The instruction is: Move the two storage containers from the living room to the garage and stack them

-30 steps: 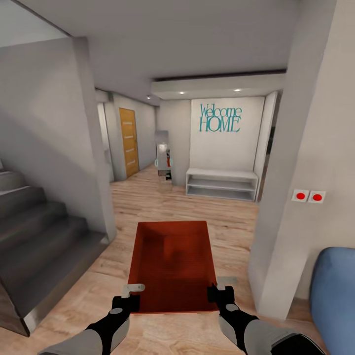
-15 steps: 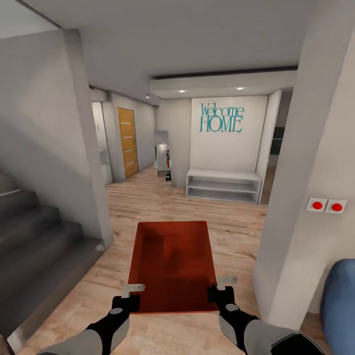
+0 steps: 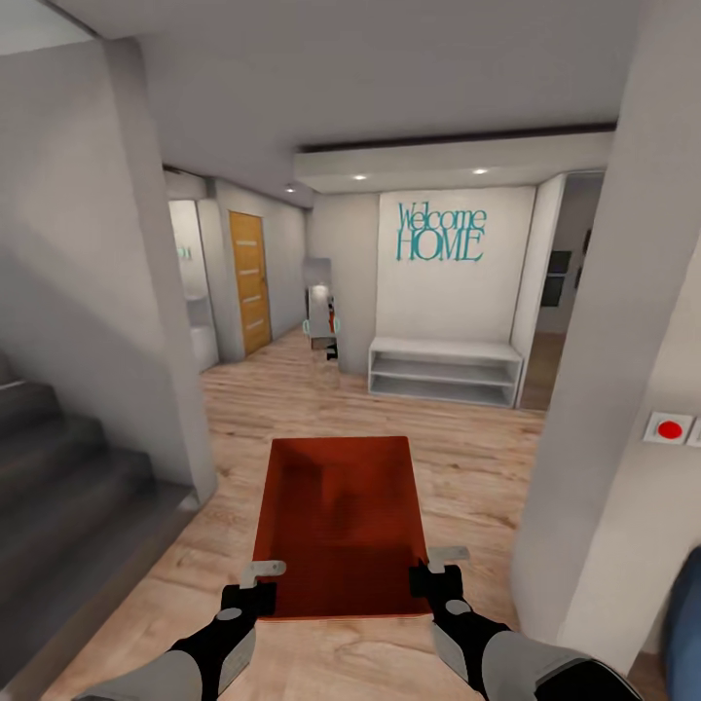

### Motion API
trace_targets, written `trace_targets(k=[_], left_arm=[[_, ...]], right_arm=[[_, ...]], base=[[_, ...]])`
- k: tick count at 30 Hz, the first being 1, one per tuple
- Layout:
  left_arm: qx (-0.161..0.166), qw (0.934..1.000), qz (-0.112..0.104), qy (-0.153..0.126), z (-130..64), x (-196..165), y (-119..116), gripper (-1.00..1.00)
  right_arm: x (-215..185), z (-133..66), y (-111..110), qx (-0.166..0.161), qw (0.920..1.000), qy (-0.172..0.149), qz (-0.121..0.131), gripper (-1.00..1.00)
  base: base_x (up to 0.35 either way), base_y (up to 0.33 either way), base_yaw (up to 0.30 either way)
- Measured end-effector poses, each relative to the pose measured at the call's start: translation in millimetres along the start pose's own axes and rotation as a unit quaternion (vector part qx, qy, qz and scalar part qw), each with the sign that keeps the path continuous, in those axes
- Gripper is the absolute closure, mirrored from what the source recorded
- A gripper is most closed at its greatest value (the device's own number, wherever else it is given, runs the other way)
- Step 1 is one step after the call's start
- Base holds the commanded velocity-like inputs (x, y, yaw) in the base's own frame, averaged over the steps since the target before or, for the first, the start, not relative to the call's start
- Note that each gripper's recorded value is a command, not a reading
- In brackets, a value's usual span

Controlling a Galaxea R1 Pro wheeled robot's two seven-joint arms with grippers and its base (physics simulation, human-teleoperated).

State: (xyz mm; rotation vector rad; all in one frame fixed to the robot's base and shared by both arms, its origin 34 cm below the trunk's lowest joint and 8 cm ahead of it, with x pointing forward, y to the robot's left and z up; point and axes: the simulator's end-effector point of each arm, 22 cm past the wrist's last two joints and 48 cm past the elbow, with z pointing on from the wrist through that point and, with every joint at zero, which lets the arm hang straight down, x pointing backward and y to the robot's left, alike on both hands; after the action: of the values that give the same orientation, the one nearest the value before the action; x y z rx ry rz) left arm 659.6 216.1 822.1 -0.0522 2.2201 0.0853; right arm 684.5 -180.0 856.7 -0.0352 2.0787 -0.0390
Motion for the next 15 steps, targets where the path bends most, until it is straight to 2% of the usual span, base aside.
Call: trace_targets(k=[15], left_arm=[[0.0, 1.0, 0.0, 0.0, 0.0, -0.2, 0.0, 1.0]], right_arm=[[-0.2, 0.0, 0.0, 0.0, 1.0, 0.0, 0.0, 1.0]], base=[[0.321, 0.0, 0.0]])
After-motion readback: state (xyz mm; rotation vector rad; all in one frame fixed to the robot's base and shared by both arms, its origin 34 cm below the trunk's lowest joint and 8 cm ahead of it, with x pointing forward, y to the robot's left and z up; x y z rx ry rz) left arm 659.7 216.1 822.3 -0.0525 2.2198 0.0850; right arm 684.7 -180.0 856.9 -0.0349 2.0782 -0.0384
